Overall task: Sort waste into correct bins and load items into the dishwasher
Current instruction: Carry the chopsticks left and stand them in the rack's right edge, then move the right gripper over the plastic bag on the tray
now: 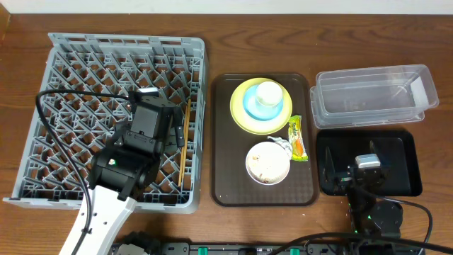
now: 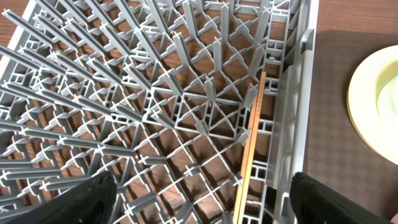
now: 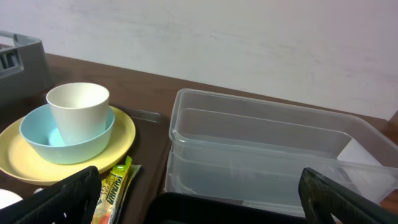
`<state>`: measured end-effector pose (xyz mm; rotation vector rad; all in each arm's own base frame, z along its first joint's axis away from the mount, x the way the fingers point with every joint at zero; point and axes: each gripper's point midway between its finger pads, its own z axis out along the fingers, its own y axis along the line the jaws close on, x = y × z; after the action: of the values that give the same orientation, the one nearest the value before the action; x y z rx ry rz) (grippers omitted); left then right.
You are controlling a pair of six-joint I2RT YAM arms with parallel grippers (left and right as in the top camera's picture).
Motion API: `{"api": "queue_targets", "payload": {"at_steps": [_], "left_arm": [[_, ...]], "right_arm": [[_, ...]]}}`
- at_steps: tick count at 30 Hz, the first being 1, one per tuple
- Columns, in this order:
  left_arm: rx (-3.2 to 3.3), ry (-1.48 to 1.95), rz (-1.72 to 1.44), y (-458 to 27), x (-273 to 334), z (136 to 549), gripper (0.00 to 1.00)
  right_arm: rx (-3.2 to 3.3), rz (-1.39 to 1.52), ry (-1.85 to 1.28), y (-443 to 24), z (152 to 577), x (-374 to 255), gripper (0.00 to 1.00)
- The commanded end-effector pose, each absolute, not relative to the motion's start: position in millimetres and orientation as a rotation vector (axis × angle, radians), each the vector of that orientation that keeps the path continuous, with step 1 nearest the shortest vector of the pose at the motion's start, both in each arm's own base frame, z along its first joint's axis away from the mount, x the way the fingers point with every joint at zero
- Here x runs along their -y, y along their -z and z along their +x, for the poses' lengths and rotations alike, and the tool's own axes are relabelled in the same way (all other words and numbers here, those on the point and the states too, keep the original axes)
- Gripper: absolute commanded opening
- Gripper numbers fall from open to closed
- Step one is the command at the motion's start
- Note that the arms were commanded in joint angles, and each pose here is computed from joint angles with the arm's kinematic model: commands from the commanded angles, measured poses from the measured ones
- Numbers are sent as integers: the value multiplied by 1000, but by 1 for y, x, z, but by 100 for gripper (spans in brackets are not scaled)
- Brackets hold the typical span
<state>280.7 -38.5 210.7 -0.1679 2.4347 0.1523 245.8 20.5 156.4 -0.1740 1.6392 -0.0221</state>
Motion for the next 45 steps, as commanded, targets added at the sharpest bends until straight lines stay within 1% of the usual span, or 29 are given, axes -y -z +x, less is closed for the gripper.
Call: {"api": "queue_targets", "payload": {"at_steps": [1,32,35,39,43,45], "left_arm": [[-2413,-158,-187,-219,36,284,92],[-2414,-159,-186,-219,36,284,93],[-2414,-159,-186,-219,36,284,93],[-2414,-159,-186,-219,36,284,93],[-2414,-159,-186,-219,36,284,93],[-2414,-159,-186,-219,36,284,93]], "right_arm": [[-1643,-184,22,-155,246,-22,99],[-1643,-185,22,-155,246,-22,99],[-1614,-189,14,-162,246,-24,99],[-1617,-243,-43,-159,244,-36,99],[-1550,-367,-173,-171,237,-63,99],[-1544,-334,-215,-179,235,-64,99]]}}
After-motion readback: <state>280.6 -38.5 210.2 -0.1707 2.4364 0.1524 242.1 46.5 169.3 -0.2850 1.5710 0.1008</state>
